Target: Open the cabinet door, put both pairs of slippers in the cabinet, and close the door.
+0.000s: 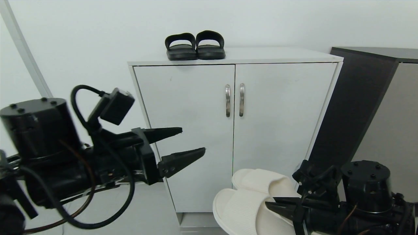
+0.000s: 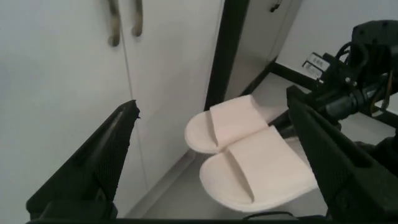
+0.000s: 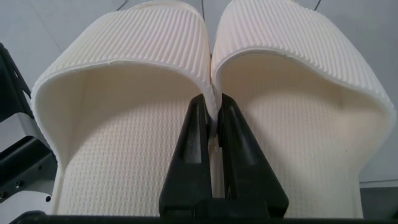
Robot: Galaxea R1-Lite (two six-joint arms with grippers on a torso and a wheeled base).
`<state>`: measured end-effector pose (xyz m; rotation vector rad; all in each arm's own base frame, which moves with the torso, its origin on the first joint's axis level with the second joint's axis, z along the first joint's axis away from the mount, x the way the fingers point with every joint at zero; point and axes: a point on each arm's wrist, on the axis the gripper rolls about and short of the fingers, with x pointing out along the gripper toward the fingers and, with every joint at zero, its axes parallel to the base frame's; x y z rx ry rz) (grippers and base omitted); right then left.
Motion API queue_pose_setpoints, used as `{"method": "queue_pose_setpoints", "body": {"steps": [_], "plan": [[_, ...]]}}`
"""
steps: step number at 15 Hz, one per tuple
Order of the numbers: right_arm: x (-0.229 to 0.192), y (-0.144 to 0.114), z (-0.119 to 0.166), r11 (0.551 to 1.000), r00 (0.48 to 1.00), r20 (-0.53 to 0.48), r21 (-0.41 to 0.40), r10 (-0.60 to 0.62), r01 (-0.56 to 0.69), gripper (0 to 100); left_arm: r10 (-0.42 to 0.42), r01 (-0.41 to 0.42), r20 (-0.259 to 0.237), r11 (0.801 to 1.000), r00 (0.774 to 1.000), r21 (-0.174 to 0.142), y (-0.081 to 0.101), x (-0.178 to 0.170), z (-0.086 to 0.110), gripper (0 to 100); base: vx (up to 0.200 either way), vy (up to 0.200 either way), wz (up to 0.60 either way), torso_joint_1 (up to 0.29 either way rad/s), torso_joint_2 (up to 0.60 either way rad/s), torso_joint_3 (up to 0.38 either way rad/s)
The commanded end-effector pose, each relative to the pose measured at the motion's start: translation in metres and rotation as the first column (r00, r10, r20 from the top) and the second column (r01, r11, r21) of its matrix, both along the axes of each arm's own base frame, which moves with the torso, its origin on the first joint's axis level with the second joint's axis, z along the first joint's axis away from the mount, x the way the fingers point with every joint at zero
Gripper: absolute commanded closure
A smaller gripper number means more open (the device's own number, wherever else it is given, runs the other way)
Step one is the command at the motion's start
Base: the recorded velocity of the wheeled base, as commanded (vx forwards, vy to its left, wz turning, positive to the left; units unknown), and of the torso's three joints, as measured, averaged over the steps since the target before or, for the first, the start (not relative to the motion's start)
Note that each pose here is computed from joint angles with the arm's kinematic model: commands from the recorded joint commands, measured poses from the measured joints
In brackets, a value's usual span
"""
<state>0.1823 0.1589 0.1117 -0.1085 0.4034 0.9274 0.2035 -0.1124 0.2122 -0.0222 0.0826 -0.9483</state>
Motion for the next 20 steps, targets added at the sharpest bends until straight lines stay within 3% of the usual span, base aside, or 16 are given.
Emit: {"method": "queue_pose_setpoints", "body": {"steps": [1,4,5,7,9,11,13,16,20], "plan": [[0.000,0.001,-0.001,1.000,1.000,-0.003,-0.002,0.004,-0.004,100,-0.058,0.058,-0.033,0.998,0.998,0.013,-0.034,0.032,-0.008,0,0.000,0.000,0.00,0.000,0.00,0.000],[0.001,0.002,-0.005,1.000,1.000,-0.016,-0.014,0.005,-0.005,100,-0.078,0.077,-0.016,0.997,0.997,-0.001,-0.059,0.062,-0.003,0,0.000,0.000,0.00,0.000,0.00,0.000],[0.001,0.002,-0.006,1.000,1.000,-0.016,-0.013,0.004,-0.004,100,-0.090,0.090,-0.015,0.996,0.996,-0.023,-0.068,0.071,0.001,0,0.000,0.000,0.00,0.000,0.00,0.000],[0.003,0.003,-0.009,1.000,1.000,-0.014,-0.012,0.003,-0.003,100,-0.123,0.120,-0.038,0.990,0.992,-0.074,-0.086,0.087,0.011,0,0.000,0.000,0.00,0.000,0.00,0.000],[0.002,0.003,-0.010,1.000,1.000,-0.017,-0.012,0.002,-0.002,100,-0.171,0.166,-0.062,0.984,0.983,-0.071,-0.098,0.102,0.018,0,0.000,0.000,0.00,0.000,0.00,0.000],[0.002,0.003,-0.010,1.000,1.000,-0.014,-0.010,0.002,-0.002,100,-0.213,0.204,-0.094,0.974,0.973,-0.094,-0.105,0.111,0.024,0,0.000,0.000,0.00,0.000,0.00,0.000],[0.003,0.003,-0.009,1.000,1.000,-0.012,-0.008,0.002,-0.002,100,-0.289,0.265,-0.146,0.951,0.946,-0.161,-0.108,0.118,0.032,0,0.000,0.000,0.00,0.000,0.00,0.000],[0.002,0.003,-0.010,1.000,1.000,-0.012,-0.011,0.001,-0.002,100,-0.278,0.250,-0.161,0.953,0.947,-0.173,-0.110,0.135,0.027,0,0.000,0.000,0.00,0.000,0.00,0.000],[0.002,0.003,-0.010,1.000,1.000,-0.009,-0.012,0.003,-0.003,100,-0.199,0.171,-0.158,0.970,0.967,-0.173,-0.111,0.148,0.023,0,0.000,0.000,0.00,0.000,0.00,0.000]]}}
